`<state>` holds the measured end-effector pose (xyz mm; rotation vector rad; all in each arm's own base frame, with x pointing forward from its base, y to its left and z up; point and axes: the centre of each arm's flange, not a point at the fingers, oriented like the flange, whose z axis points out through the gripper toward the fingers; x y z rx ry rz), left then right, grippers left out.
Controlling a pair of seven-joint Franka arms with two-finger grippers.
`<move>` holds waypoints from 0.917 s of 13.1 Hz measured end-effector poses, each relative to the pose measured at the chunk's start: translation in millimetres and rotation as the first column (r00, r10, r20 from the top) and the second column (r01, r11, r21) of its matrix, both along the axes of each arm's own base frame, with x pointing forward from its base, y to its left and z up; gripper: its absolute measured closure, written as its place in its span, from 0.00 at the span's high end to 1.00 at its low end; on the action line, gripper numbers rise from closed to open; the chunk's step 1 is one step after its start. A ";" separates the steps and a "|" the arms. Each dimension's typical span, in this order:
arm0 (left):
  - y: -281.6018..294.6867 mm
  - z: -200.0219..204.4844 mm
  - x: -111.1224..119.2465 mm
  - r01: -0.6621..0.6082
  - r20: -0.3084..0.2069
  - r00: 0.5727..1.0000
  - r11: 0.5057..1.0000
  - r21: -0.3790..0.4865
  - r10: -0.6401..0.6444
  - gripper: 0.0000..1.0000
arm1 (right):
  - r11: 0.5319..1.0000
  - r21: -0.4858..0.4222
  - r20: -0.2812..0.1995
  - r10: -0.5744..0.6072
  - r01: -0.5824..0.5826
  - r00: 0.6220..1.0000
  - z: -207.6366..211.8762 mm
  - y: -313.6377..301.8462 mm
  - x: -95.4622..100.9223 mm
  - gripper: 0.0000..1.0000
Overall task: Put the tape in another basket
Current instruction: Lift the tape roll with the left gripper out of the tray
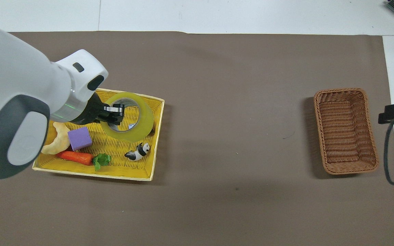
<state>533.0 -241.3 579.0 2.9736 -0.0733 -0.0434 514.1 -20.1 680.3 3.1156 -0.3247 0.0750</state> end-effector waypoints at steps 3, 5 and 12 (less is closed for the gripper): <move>-46.3 7.8 -17.9 -0.026 -0.058 0.998 0.984 -0.179 0.016 0.22 | 1.000 0.000 0.000 0.000 0.000 1.000 0.0 0.0 0.0 1.00; -39.1 13.7 -10.4 -0.081 -0.127 0.991 0.936 -0.343 0.039 0.22 | 1.000 0.000 0.000 0.000 0.000 1.000 0.0 0.0 0.0 1.00; -41.4 13.6 -6.4 -0.003 -0.085 0.995 0.867 -0.498 -0.046 0.22 | 1.000 0.000 0.000 -0.004 0.004 1.000 0.0 -2.0 -0.1 1.00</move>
